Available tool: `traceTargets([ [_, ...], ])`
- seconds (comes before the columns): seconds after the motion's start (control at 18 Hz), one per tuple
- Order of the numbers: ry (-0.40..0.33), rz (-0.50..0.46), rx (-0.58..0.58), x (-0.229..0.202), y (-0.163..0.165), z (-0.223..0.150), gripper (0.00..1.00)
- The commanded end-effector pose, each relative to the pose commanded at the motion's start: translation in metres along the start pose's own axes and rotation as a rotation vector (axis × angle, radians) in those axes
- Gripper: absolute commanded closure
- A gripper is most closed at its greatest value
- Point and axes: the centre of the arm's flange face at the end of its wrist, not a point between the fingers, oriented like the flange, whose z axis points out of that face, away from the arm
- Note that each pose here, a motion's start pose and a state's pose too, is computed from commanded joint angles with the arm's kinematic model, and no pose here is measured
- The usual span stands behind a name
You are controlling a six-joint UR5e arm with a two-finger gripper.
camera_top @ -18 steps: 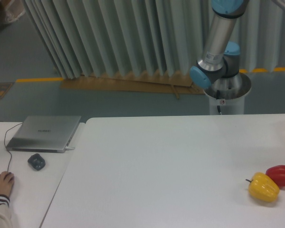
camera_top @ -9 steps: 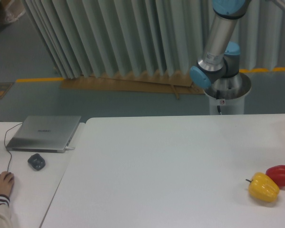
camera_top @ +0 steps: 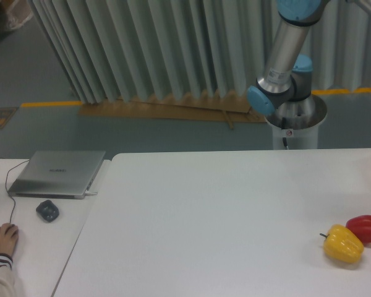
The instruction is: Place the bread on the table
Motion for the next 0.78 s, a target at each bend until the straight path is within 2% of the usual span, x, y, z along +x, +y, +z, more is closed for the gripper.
traceTargets([
  [0.06,-0.002,0.002,-0.002,-0.001,0.001,-0.001,0.44],
  [0.11,-0.001,0.003,-0.001,-0.001,0.001,-0.001,0.45],
  [0.61,-0.003,0.002,-0.006,-0.001,0.002,-0.005,0.49],
  [0.78,-0.004,0.000,-0.005,0.000,-0.001,-0.019,0.51],
])
